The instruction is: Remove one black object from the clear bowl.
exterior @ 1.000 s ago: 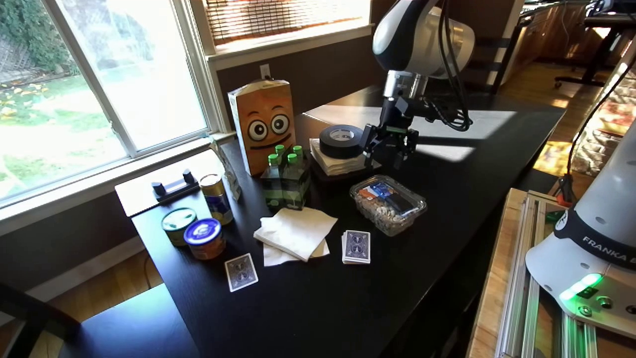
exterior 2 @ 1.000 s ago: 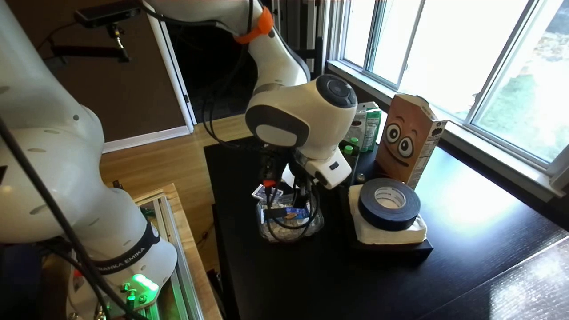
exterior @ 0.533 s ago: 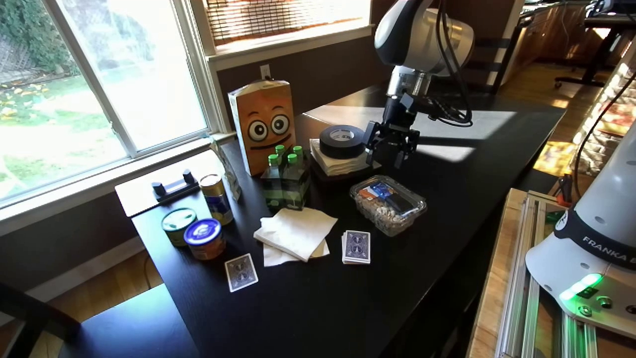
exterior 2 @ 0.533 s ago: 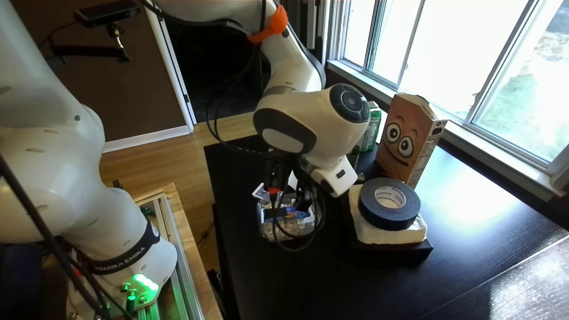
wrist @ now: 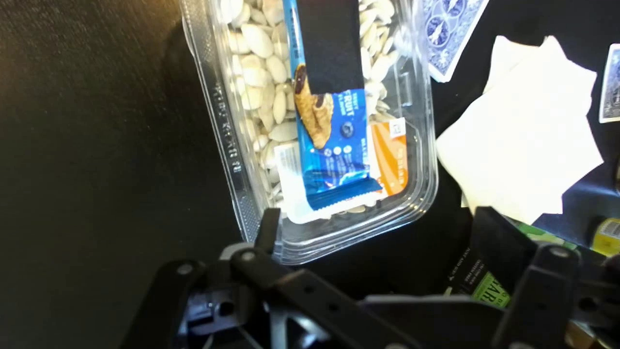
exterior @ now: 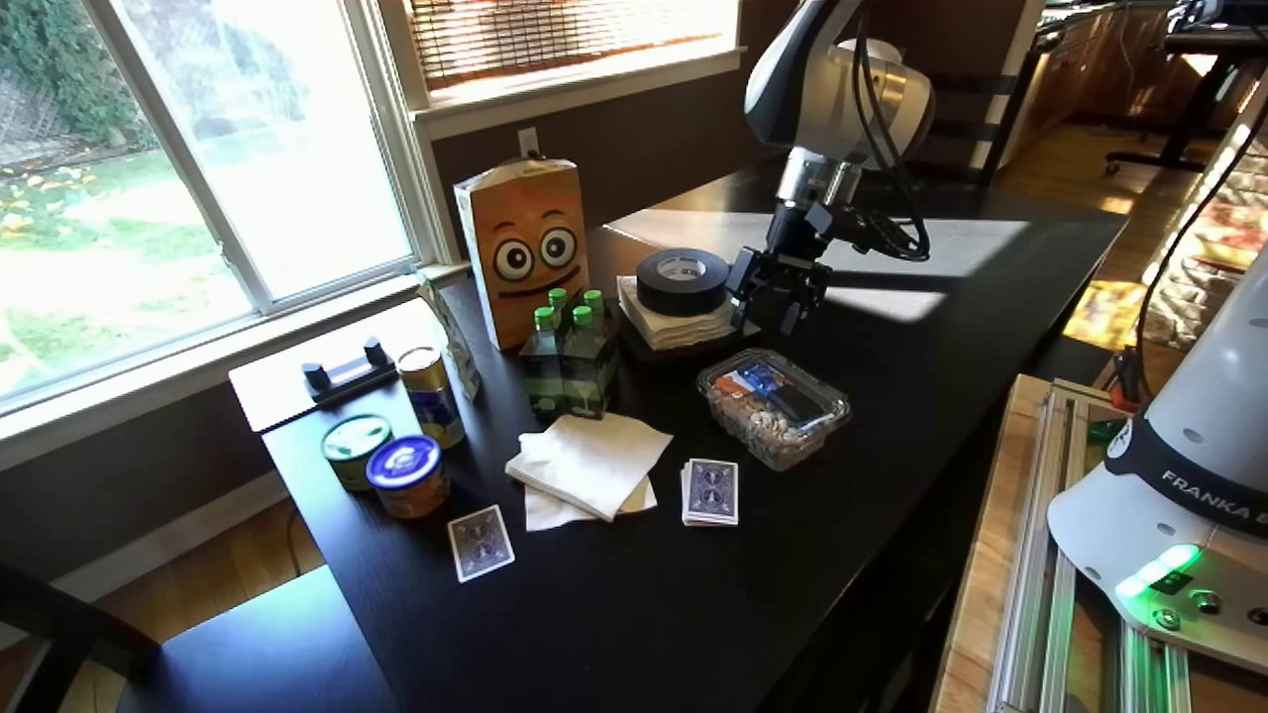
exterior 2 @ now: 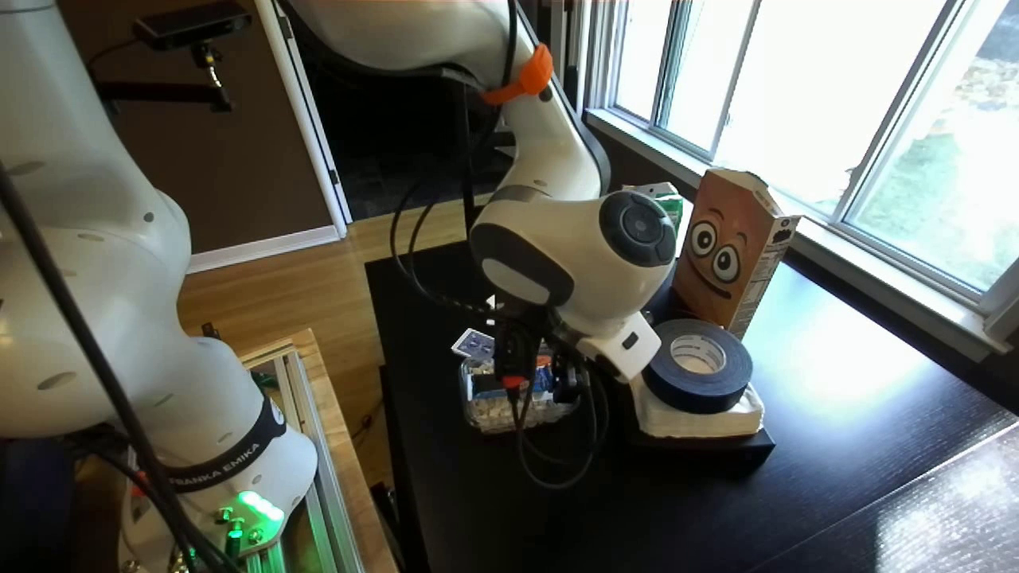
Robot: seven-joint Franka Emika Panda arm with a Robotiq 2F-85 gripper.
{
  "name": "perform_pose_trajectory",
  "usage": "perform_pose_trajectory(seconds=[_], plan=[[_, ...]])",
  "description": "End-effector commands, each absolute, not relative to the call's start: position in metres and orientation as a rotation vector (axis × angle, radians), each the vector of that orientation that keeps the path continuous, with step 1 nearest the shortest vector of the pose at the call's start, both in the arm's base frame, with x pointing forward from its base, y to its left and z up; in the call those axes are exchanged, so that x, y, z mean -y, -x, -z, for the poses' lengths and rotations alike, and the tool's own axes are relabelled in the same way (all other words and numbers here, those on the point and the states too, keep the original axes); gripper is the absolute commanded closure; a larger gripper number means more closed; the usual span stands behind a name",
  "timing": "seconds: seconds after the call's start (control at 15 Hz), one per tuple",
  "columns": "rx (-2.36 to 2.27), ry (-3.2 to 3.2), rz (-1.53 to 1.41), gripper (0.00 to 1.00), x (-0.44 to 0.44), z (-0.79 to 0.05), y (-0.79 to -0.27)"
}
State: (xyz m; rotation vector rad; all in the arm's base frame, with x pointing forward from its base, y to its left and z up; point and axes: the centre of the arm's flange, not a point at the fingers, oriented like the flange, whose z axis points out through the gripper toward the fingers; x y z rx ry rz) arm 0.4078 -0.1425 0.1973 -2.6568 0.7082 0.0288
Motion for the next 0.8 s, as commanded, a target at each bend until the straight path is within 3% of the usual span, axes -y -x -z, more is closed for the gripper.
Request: perform_pose_trajectory(seconds=[0.0,0.13,0.47,0.73], plan=[[-0.673,2.633,-0.014,0.00,0.148,-0.169,-0.419],[-0.670,2.626,-0.024,0.03,0.150,-0.160,-0.420],[-0.639,2.627,-0.046,0.37,0.145,-0.150,-0.421],[-0.629,2.629,-0.062,0.40,0.145,-0.145,-0.422]])
